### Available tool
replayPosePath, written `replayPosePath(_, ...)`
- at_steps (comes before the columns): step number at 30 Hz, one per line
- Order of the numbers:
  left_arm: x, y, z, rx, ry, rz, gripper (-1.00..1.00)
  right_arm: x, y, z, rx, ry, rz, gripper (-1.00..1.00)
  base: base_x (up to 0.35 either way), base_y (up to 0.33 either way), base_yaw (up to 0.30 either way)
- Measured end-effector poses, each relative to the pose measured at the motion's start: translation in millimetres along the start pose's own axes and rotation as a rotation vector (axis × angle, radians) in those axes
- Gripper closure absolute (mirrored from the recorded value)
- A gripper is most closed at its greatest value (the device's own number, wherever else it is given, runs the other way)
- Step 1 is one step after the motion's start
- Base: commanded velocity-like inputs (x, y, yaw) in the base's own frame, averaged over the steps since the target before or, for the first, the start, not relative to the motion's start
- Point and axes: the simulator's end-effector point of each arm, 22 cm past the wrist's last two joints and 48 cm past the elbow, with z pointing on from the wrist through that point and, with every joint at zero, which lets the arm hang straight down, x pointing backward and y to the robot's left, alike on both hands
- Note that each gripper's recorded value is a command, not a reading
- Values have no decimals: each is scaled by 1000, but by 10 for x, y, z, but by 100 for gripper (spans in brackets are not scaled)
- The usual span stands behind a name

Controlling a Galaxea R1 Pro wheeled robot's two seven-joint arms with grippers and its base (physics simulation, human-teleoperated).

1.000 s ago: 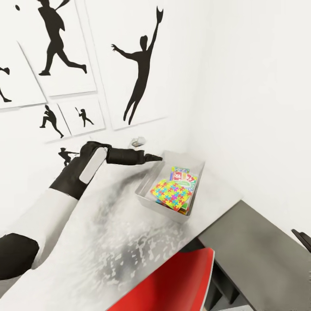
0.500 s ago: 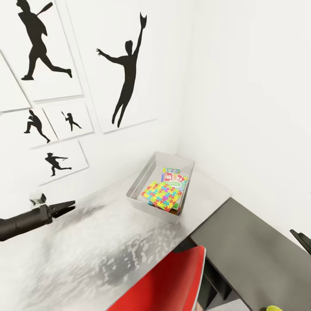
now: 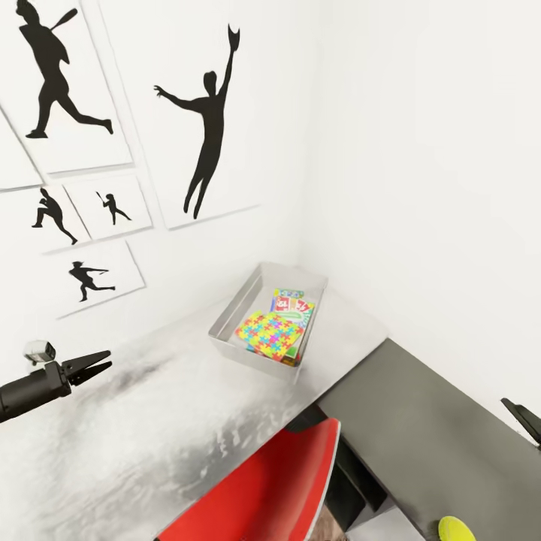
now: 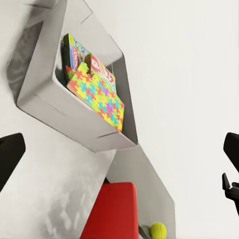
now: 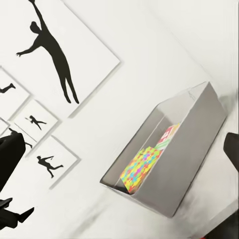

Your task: Put all the toys in the child's room - the three board games (two on the bed and one on the table), the two jigsaw puzzles on the table, and the tennis ball on the table - inside the toy box on the table in the child's room.

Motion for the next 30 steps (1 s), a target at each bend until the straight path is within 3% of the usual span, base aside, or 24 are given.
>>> replayPosePath(6,-18,-31,-15,4,-4,4,-100,-15,20,-6,-4,-4,-1,-100,-83,-159,-177)
replayPosePath(15,-119,-98,-97,15,-35,15,-100,-39,56,-10,-13,-10,-4,-100,-78,34,-208)
replayPosePath(21,-133,-288,-144,91,-39,26,-100,-59,84,-12,-19,-15,-8,-100,-99,59,-211)
replayPosePath(30,-143,-373,-176,115,-43,35,-100,-84,118,-19,-26,-21,-13,-100,-8,4,-211)
